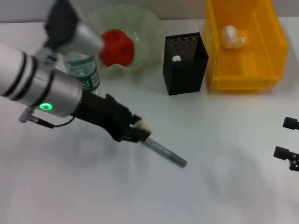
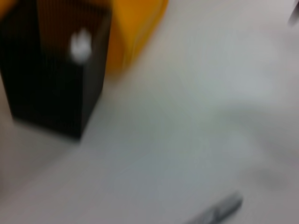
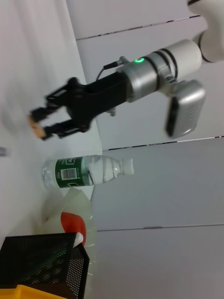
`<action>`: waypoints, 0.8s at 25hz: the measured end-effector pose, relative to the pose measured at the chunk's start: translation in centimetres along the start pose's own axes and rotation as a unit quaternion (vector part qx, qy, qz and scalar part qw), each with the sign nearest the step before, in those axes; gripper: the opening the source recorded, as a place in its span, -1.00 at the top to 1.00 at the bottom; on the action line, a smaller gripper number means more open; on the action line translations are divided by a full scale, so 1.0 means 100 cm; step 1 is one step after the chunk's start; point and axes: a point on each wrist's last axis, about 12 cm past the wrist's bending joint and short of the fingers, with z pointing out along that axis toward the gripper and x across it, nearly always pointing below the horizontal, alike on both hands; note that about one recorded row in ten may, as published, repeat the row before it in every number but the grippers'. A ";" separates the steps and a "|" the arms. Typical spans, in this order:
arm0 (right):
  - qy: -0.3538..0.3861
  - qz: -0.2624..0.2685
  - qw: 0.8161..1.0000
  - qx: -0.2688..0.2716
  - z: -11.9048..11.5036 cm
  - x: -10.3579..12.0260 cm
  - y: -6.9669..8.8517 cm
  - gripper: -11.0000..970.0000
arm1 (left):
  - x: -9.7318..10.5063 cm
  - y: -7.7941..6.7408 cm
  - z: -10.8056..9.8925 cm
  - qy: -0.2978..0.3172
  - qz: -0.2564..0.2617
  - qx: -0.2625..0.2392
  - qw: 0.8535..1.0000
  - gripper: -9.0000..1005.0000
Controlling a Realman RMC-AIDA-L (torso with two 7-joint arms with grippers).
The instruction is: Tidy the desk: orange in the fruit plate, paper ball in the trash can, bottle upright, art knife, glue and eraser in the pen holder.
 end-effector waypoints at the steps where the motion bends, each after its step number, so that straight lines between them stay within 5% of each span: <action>1: 0.000 0.000 1.000 0.000 0.000 0.000 0.000 -0.58 | 0.005 0.002 -0.005 -0.039 0.001 0.014 0.999 0.16; 10: -0.003 0.003 1.000 0.001 0.000 0.000 0.000 -0.58 | 0.058 0.012 0.002 -0.281 0.004 0.053 0.958 0.16; 20: -0.004 0.008 1.000 0.001 0.001 0.000 0.000 -0.58 | 0.115 -0.003 0.030 -0.464 0.040 -0.042 0.884 0.16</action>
